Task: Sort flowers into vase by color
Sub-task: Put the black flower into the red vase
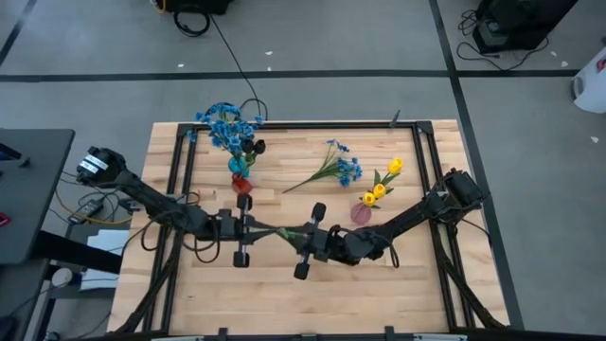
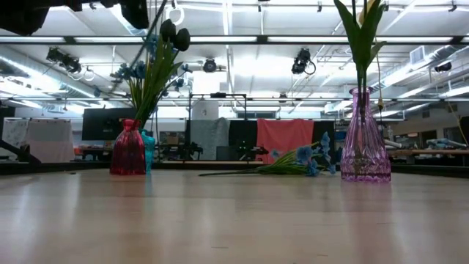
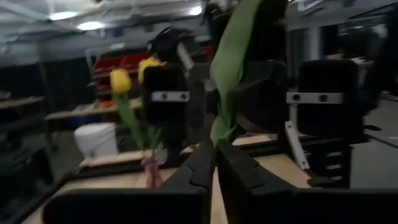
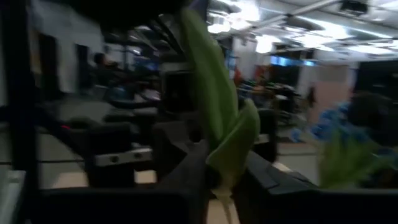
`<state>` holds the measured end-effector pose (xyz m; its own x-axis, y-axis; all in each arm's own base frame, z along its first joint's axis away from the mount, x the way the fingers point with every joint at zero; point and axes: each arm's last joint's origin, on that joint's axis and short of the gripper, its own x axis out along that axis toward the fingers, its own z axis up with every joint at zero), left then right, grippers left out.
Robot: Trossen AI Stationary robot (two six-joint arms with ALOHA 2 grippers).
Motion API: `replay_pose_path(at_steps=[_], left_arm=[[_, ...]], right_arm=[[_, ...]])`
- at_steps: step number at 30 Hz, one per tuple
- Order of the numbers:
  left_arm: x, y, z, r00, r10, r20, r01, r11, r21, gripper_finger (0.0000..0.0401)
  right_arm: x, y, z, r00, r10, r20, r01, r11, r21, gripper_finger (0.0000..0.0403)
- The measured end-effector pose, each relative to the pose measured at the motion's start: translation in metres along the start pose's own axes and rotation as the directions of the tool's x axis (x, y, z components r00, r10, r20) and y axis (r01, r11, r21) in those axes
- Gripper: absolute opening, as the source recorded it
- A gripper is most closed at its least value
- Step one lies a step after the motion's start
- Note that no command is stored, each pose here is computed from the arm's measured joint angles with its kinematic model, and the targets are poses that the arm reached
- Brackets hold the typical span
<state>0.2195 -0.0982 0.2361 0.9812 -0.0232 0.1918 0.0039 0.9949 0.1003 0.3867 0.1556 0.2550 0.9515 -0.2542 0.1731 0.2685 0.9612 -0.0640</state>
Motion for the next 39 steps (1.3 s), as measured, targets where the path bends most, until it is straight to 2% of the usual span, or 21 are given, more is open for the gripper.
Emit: replay_pose_path(at_steps=[3,6,10,14,18,22,25,31,39], left_arm=[[0.002,0.000,0.000,0.999,0.031,-0.043,-0.032,0.999,-0.030,0.0055],[0.007,-0.002,0.000,0.993,0.038,-0.111,-0.041,0.999,-0.022,0.0102],[0.015,-0.005,0.004,0.975,0.079,-0.206,-0.076,0.997,0.022,0.0165],[0.024,-0.009,0.009,0.949,0.131,-0.286,-0.117,0.991,0.065,0.0196],[0.037,-0.014,0.006,0.920,0.200,-0.339,-0.167,0.978,0.124,0.0193],[0.050,-0.020,0.002,0.892,0.212,-0.400,-0.151,0.972,0.178,0.0173],[0.054,-0.022,0.000,0.865,0.252,-0.434,-0.166,0.960,0.226,0.0155],[0.056,-0.022,0.004,0.854,0.274,-0.442,-0.191,0.956,0.223,0.0124],[0.055,-0.022,0.005,0.853,0.281,-0.439,-0.198,0.954,0.225,0.0104]], right_arm=[[-0.002,0.001,0.000,0.999,-0.045,-0.016,0.045,0.999,-0.023,0.0034],[-0.003,0.003,-0.002,0.998,-0.050,-0.035,0.048,0.998,-0.050,0.0020],[-0.004,0.003,-0.005,0.997,-0.057,-0.056,0.054,0.997,-0.047,0.0033],[-0.004,0.002,-0.008,0.992,-0.090,-0.089,0.084,0.994,-0.064,0.0051],[-0.003,0.001,-0.010,0.991,-0.091,-0.103,0.083,0.994,-0.076,0.0050],[-0.003,0.001,-0.011,0.989,-0.095,-0.114,0.084,0.992,-0.093,0.0048],[-0.004,0.000,-0.013,0.981,-0.142,-0.135,0.126,0.985,-0.118,0.0048],[-0.008,0.004,-0.013,0.974,-0.179,-0.141,0.158,0.975,-0.154,0.0048],[-0.010,0.005,-0.016,0.962,-0.214,-0.168,0.184,0.966,-0.180,0.0048]])
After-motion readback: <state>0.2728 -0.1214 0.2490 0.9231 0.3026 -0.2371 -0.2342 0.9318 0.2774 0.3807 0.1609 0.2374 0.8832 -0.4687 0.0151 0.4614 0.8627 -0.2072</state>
